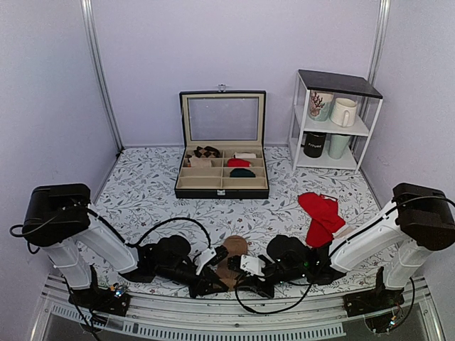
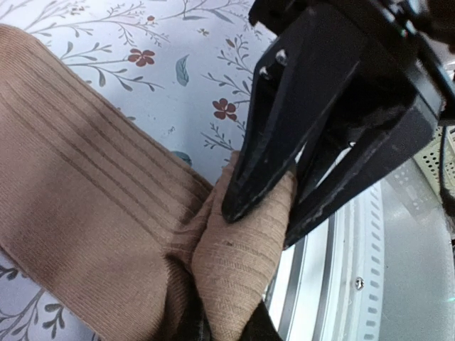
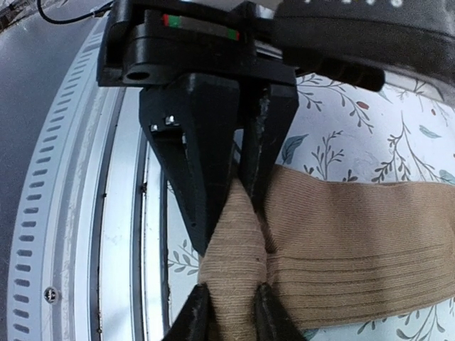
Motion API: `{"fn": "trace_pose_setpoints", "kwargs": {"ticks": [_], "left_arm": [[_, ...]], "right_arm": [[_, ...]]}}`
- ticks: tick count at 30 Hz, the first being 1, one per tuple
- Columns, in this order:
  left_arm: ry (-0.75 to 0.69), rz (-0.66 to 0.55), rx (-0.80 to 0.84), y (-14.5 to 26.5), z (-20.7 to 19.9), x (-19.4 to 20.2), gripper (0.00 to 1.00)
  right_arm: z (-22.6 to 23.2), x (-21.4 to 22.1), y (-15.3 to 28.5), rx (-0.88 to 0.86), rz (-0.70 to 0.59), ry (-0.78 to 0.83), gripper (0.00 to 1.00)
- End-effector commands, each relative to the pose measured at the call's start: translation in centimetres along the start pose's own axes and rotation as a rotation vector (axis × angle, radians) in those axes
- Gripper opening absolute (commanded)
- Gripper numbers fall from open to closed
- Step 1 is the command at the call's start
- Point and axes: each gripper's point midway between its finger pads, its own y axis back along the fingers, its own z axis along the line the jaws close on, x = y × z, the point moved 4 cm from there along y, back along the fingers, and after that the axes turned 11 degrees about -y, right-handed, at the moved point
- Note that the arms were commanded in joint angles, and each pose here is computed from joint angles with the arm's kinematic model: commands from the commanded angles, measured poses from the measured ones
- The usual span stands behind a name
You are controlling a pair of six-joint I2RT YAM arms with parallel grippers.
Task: Roll the socks
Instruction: Roll a pair of socks at the center of the board.
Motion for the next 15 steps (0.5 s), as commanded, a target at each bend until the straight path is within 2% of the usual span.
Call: {"fn": "trace_pose_setpoints", "kwargs": {"ticks": [1, 4, 7, 13, 15], "left_arm": [[0.110, 0.250, -0.059, 0.7, 1.3, 6.6, 0.00], [0.090, 0.213, -0.084, 0.9, 1.4, 5.6, 0.00], [0.034, 0.163, -0.111, 1.4, 1.4, 4.0, 0.17], [-0.200, 0.014, -0.205, 3.6, -0.7, -0.6, 0.55], [-0.284, -0.021, -0.208, 4.1, -1.9, -1.7, 0.61]], "right_arm": [[0.3, 0.6, -1.1, -0.023, 0.054, -0.053, 0.17], [0.3, 1.6, -1.6, -0.032, 0.098, -0.088, 0.13], [0.3, 2.6, -1.8, -0.055, 0.129, -0.129, 0.09], [-0.6, 2.7, -1.5, -0.197, 0.175, -0.375, 0.07], [-0.6, 2.4, -1.4, -0.256, 0.202, -0.426, 0.07]]}}
